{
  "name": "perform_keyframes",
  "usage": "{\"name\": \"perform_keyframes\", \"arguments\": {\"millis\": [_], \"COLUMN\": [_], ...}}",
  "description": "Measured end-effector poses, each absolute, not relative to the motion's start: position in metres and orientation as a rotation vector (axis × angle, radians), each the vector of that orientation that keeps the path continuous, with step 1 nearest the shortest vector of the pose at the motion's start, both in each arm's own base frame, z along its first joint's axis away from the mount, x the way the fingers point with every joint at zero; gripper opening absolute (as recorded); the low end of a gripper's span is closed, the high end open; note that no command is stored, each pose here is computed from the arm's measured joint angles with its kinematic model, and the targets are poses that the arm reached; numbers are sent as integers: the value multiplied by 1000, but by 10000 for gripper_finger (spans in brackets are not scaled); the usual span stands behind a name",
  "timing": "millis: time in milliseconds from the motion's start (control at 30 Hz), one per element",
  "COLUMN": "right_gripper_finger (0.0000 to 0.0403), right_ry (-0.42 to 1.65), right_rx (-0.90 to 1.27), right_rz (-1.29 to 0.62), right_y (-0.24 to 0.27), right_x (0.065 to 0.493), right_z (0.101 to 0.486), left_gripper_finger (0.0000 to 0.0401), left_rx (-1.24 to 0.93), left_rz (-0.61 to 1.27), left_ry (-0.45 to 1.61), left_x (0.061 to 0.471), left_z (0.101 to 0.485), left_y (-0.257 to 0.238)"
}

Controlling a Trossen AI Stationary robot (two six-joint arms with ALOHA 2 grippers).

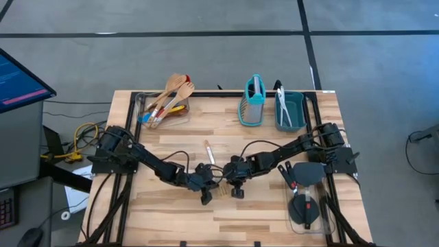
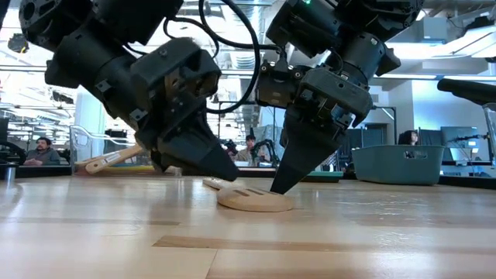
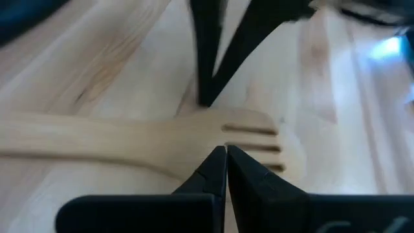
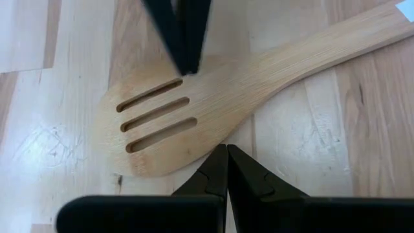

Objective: Pick & Place Kitchen Items
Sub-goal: Put the wooden slotted spoon into the left transparent bin

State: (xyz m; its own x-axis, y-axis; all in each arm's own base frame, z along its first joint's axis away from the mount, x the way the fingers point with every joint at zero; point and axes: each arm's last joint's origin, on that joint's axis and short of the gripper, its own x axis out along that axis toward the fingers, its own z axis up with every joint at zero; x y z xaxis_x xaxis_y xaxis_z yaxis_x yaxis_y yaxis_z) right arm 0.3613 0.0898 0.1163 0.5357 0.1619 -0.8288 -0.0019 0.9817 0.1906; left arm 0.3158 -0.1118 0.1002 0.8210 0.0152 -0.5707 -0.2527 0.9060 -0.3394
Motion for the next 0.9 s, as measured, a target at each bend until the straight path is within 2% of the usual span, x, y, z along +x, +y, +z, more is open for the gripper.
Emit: {"name": "perform_keyframes", "arguments": {"millis": [433, 900], "right_gripper_finger": [0, 0], "right_ry": [995, 982], "right_rx": [163, 163], "right_rz": [79, 74], "right_y": [89, 89], "right_x": [362, 363], "right_z": [117, 117], "left_gripper_finger": [2, 2], "left_rx": [-411, -414], "left_rz": [187, 190], "left_ry": [674, 672], "left_x": [309, 310], "left_z": [100, 96], "left_y": [-109, -110]}}
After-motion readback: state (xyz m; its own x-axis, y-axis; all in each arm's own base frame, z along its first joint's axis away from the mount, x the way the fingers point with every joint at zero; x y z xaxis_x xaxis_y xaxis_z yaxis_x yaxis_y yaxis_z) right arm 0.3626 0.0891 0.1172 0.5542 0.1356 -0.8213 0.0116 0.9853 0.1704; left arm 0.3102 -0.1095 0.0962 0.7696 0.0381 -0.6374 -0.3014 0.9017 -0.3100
